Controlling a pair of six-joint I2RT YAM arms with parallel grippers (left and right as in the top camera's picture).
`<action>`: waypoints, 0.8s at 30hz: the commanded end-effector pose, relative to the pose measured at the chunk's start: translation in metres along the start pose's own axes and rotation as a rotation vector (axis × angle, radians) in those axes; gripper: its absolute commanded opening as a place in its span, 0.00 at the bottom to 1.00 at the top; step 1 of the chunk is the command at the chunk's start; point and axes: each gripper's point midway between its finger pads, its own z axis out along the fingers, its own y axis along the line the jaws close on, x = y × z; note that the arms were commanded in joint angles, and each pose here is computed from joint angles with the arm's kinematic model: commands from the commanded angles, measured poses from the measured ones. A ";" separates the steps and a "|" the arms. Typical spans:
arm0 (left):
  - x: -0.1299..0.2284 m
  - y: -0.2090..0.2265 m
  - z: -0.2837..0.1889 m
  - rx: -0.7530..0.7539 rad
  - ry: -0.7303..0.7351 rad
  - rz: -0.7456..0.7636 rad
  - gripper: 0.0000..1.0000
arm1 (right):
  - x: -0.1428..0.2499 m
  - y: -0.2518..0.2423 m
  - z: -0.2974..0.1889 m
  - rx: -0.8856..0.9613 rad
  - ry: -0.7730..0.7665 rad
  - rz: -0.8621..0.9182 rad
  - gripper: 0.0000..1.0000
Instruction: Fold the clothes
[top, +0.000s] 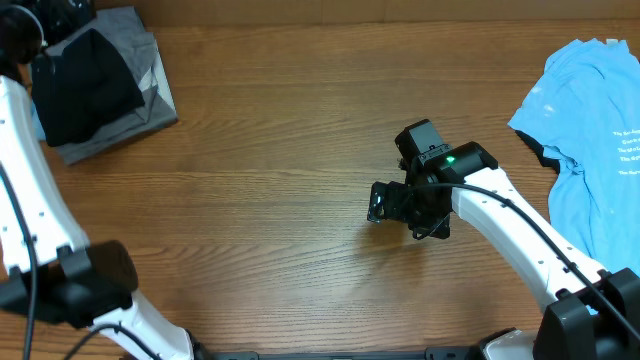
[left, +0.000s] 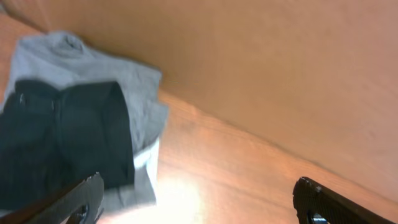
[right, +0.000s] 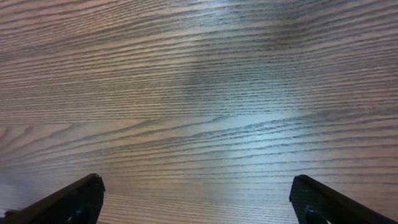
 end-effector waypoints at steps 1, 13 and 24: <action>0.004 -0.036 -0.077 0.062 -0.019 0.004 1.00 | -0.006 0.012 -0.026 -0.054 -0.075 -0.014 1.00; 0.091 -0.067 -0.236 0.006 0.046 0.043 1.00 | 0.048 0.014 -0.220 -0.389 -0.684 -0.072 1.00; 0.160 -0.063 -0.280 0.000 0.050 0.094 1.00 | 0.085 -0.044 -0.209 -0.393 -0.829 0.069 1.00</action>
